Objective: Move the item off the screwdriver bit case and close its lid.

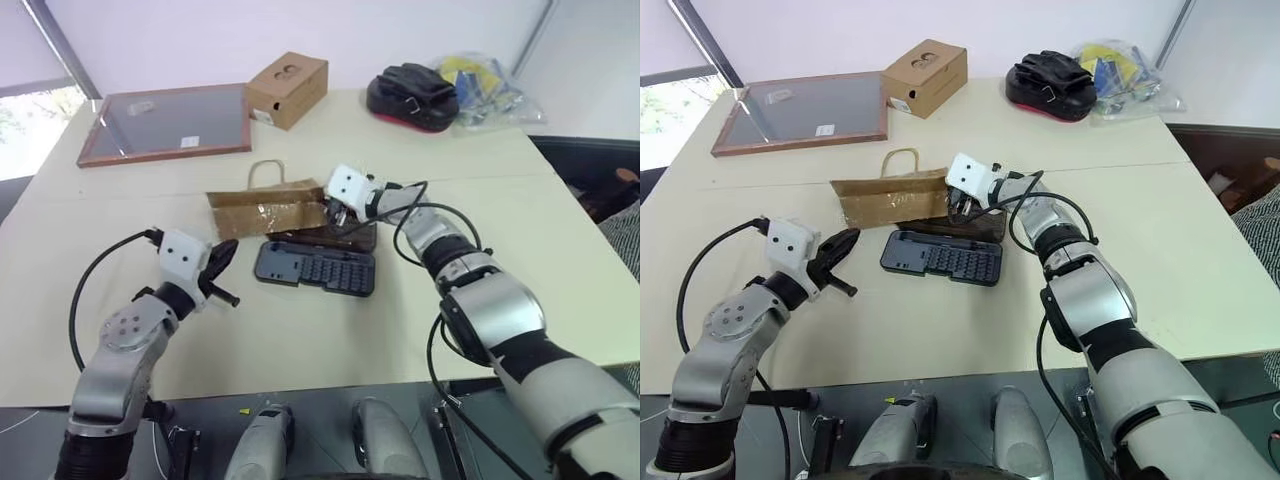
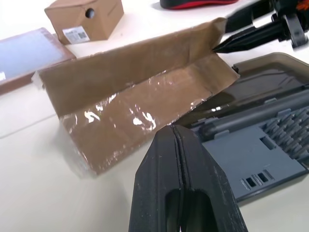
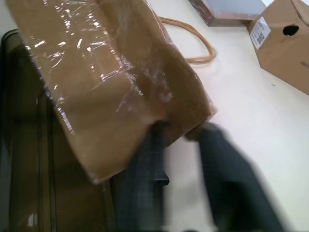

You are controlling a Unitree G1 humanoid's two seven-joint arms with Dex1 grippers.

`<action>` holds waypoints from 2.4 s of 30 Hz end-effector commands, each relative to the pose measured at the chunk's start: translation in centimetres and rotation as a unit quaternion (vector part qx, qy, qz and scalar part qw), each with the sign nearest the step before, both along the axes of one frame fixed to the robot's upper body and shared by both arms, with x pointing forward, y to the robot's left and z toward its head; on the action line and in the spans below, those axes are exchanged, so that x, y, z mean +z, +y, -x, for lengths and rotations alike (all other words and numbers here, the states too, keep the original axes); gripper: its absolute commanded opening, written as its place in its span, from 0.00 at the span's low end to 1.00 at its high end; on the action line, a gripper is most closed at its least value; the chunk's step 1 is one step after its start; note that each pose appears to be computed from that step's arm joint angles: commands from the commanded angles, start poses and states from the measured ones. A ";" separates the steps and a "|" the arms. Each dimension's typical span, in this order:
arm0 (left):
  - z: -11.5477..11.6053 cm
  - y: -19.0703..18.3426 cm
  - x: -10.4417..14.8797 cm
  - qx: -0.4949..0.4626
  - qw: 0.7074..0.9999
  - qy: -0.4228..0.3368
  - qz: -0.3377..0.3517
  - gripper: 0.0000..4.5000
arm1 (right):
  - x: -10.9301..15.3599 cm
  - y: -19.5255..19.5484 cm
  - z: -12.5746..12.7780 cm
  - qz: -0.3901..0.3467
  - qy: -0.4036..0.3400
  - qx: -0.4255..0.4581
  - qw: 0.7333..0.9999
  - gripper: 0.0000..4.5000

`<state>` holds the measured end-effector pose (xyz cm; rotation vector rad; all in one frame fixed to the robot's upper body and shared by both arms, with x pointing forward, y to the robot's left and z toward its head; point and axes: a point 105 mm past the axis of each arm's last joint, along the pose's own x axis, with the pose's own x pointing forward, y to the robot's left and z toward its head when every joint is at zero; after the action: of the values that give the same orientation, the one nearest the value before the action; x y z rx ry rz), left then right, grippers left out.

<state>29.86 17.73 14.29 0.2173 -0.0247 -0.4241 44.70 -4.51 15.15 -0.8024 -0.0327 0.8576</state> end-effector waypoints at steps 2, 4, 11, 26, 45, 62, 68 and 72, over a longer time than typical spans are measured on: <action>0.1 0.3 1.2 0.008 0.999 -0.032 -0.006 0.00 | 1.8 1.6 0.2 -0.009 -0.029 0.026 0.999 0.01; 0.1 0.4 1.2 0.010 0.999 -0.032 -0.006 0.00 | 1.9 1.7 0.3 -0.012 -0.032 0.032 0.999 0.01; -0.1 0.2 0.8 0.008 0.999 -0.030 -0.005 0.00 | 3.6 1.3 0.4 -0.030 -0.056 0.044 0.997 0.01; -0.6 -0.8 0.3 -0.013 1.000 -0.026 -0.003 0.00 | 7.5 -11.8 1.0 -0.023 -0.101 -0.054 0.993 0.01; -1.9 -2.3 0.1 -0.056 0.998 -0.020 -0.007 0.00 | 3.5 -35.4 8.6 0.051 -0.118 -0.492 0.861 0.01; -2.6 -1.9 1.3 -0.065 0.998 -0.026 -0.004 0.00 | 2.2 -18.1 10.9 -0.137 0.093 -0.223 0.960 0.01; -3.0 -1.5 1.7 -0.063 0.998 -0.030 -0.005 0.00 | 2.6 -14.3 10.5 -0.160 0.103 -0.177 0.966 0.01; -3.3 -1.2 1.9 -0.062 0.998 -0.031 -0.008 0.00 | 2.8 -12.3 9.5 -0.167 0.099 -0.160 0.968 0.13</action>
<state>33.05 15.97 15.12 0.2375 -0.0644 -0.5501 34.83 -17.62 16.72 -0.3716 0.1747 0.5942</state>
